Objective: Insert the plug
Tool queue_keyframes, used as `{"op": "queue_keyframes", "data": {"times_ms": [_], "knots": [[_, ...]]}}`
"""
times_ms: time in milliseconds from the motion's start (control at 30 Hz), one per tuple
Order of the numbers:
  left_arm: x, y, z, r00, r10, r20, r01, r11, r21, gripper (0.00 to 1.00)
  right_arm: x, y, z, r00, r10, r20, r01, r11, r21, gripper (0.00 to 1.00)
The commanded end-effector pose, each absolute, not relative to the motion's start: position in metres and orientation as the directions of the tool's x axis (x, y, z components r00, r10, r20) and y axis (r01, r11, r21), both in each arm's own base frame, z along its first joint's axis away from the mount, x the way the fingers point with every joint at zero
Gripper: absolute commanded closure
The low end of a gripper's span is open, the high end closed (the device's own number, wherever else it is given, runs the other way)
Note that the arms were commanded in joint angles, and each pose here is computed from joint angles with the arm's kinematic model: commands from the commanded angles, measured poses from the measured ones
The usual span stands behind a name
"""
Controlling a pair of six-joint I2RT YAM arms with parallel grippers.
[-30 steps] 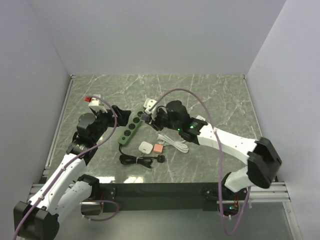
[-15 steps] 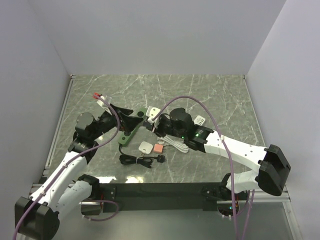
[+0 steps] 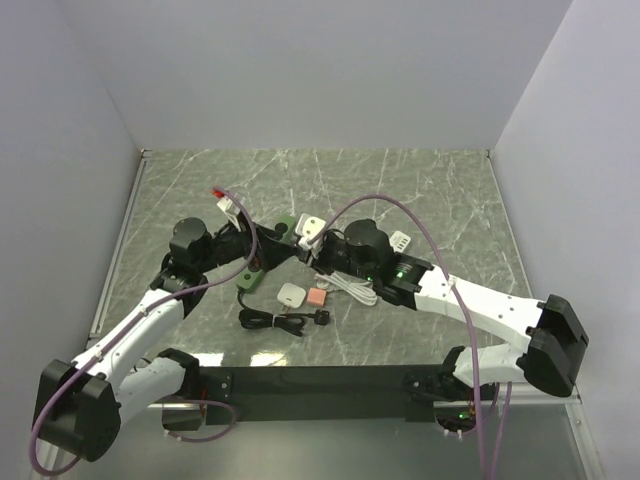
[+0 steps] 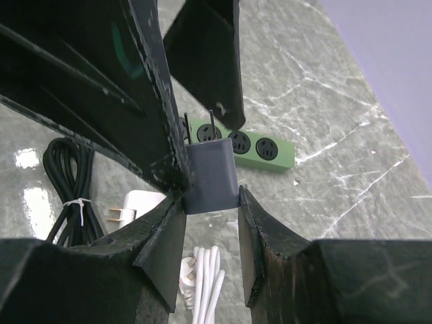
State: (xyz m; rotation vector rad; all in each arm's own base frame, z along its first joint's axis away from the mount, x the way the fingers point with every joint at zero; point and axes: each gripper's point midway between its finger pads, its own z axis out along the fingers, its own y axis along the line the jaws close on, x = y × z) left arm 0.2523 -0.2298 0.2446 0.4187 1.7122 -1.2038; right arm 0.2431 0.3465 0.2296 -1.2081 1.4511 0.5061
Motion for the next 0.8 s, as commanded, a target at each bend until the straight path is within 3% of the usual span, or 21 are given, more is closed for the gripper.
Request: {"op": "queue_keyframes", "data": {"times_ms": [0,133,233,267,300,367,400,500,567,600,767], "knots": [[0.245,-0.241,0.275,-0.412,-0.241,-0.878,0.797,0.371,-0.476,0.07,0.241,0.347,0.261,0.220,-0.322,-0.921,-0.847,0.406,-0.344,0.83],[0.241,-0.247,0.277,-0.419,-0.233,-0.877,0.815,0.330,-0.477,0.19,0.236,0.347,0.260,0.232,-0.318,-0.919,-0.849,0.395,-0.351,0.84],[0.236,-0.252,0.274,-0.433,-0.220,-0.874,0.825,0.294,-0.482,0.40,0.235,0.346,0.260,0.236,-0.318,-0.918,-0.846,0.397,-0.355,0.83],[0.235,-0.254,0.274,-0.435,-0.218,-0.874,0.828,0.284,-0.483,0.48,0.234,0.346,0.260,0.238,-0.318,-0.918,-0.847,0.395,-0.356,0.83],[0.233,-0.256,0.273,-0.443,-0.212,-0.871,0.831,0.267,-0.488,0.64,0.234,0.345,0.260,0.239,-0.317,-0.918,-0.845,0.399,-0.357,0.83],[0.231,-0.258,0.273,-0.448,-0.207,-0.870,0.834,0.253,-0.490,0.81,0.236,0.343,0.259,0.237,-0.323,-0.916,-0.838,0.409,-0.361,0.83],[0.232,-0.259,0.271,-0.455,-0.202,-0.867,0.833,0.249,-0.495,0.99,0.237,0.342,0.260,0.238,-0.321,-0.917,-0.834,0.416,-0.363,0.83],[0.229,-0.261,0.270,-0.463,-0.199,-0.864,0.836,0.225,-0.500,1.00,0.241,0.339,0.261,0.236,-0.322,-0.917,-0.817,0.445,-0.367,0.78],[0.230,-0.261,0.271,-0.458,-0.212,-0.863,0.837,0.223,-0.499,1.00,0.244,0.337,0.263,0.229,-0.315,-0.921,-0.805,0.470,-0.361,0.59],[0.233,-0.260,0.272,-0.453,-0.223,-0.863,0.833,0.238,-0.499,1.00,0.244,0.337,0.264,0.219,-0.305,-0.927,-0.806,0.479,-0.348,0.44],[0.250,-0.249,0.273,-0.416,-0.257,-0.872,0.811,0.329,-0.484,1.00,0.253,0.319,0.276,0.202,-0.261,-0.944,-0.774,0.548,-0.317,0.29]]}}
